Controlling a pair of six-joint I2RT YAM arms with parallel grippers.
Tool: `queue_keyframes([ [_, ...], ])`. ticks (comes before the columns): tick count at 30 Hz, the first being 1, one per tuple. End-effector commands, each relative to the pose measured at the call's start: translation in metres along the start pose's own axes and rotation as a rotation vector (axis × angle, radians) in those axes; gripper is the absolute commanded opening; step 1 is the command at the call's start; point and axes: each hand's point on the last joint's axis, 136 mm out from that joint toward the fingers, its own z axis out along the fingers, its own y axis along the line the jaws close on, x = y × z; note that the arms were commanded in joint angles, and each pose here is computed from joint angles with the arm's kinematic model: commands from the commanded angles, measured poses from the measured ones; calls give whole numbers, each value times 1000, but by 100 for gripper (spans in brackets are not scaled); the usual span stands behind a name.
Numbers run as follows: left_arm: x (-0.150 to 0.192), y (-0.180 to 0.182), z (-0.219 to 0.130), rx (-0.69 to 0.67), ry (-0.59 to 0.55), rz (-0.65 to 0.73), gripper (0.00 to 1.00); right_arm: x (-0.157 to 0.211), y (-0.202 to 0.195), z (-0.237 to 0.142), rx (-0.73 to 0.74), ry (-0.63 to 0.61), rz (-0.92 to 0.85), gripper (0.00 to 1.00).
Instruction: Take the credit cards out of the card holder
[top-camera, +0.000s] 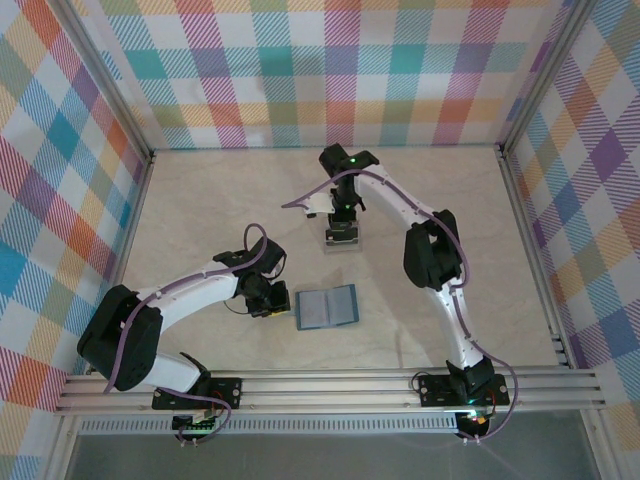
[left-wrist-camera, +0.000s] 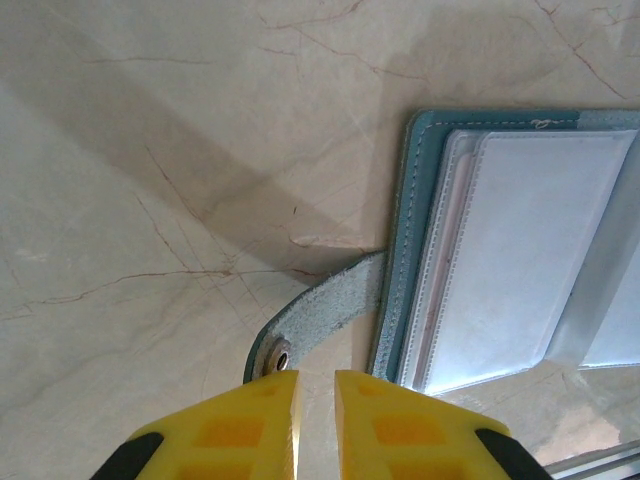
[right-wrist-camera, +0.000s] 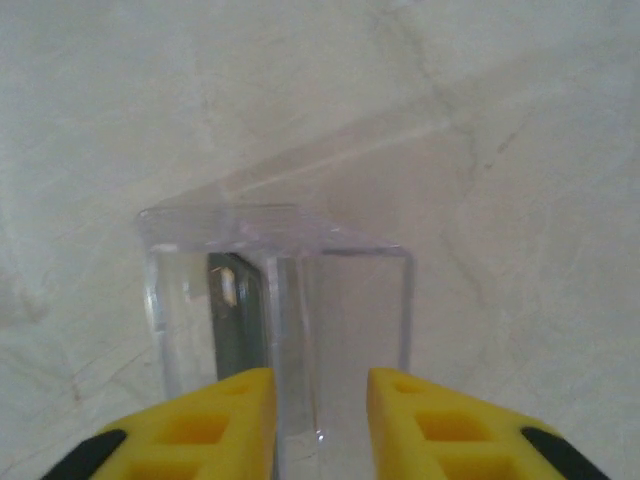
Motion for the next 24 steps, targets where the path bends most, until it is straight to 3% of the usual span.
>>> queue_keyframes([
  [1, 0, 1, -2, 1, 12, 2, 17, -15, -32, -14, 149, -33, 1, 36],
  [10, 0, 0, -7, 11, -1, 1, 18, -27, -49, -54, 317, -125, 45, 43],
  [24, -1, -3, -7, 31, -7, -3, 18, 13, -45, 2, 317, 10, 95, 47],
])
